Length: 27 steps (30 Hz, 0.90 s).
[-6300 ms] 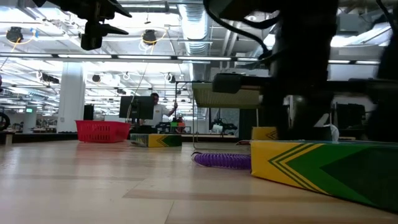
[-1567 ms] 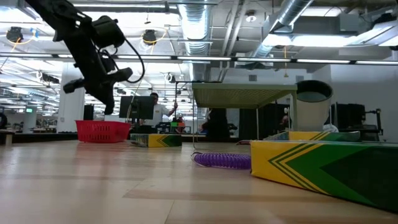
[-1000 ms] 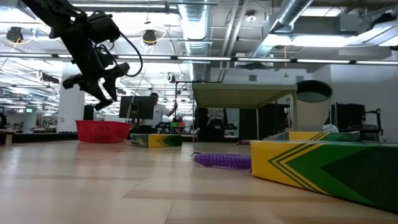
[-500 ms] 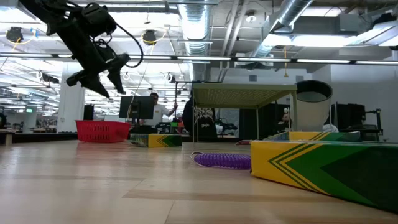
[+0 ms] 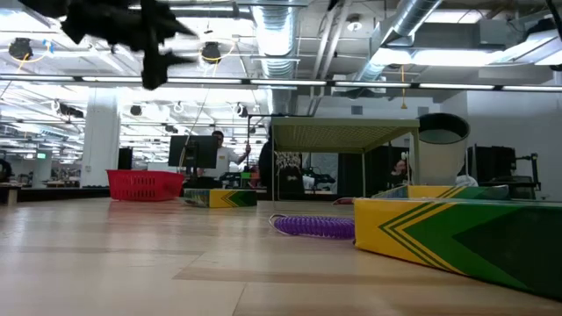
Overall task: Pick & Place Office Desk Supplies
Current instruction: Put the crayon box into the yellow bin
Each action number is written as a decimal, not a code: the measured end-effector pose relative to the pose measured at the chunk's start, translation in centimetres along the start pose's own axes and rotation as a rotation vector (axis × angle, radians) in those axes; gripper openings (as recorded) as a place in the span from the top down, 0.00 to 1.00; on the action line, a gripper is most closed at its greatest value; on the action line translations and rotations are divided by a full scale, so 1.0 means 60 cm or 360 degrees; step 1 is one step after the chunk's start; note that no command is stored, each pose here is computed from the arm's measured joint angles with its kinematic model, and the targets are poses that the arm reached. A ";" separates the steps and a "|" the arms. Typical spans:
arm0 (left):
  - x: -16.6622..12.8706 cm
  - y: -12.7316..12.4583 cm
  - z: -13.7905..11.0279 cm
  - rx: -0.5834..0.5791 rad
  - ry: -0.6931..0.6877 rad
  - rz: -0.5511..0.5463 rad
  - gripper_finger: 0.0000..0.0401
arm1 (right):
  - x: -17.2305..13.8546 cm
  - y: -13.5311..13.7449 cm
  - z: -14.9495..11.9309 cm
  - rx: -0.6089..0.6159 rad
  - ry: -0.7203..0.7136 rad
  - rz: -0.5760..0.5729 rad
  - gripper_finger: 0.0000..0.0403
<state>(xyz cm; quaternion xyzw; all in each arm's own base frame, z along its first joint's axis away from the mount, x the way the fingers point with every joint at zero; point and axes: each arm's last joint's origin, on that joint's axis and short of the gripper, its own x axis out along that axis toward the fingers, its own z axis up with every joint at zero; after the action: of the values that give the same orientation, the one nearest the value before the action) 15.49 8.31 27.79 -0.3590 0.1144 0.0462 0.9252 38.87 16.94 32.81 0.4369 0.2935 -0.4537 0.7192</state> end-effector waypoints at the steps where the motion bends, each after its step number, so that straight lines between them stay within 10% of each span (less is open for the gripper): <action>1: -0.003 -0.010 0.001 0.0019 -0.0012 -0.0070 0.54 | 0.007 0.003 0.003 0.0004 0.0011 0.0007 0.37; 10: -0.036 -0.074 0.011 0.0150 -0.0233 -0.0447 0.59 | 0.077 -0.008 0.006 0.0054 0.0385 -0.0246 0.37; 27: -0.009 -0.056 0.010 0.0083 -0.0157 -0.0360 0.60 | 0.159 -0.041 -0.004 -0.0012 0.0531 -0.0469 0.37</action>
<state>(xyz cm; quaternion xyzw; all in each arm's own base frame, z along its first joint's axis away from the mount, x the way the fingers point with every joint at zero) 15.66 6.25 30.53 -0.3428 0.0288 -0.0440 0.9380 40.59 12.85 24.03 0.4554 0.4708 -0.4742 0.5883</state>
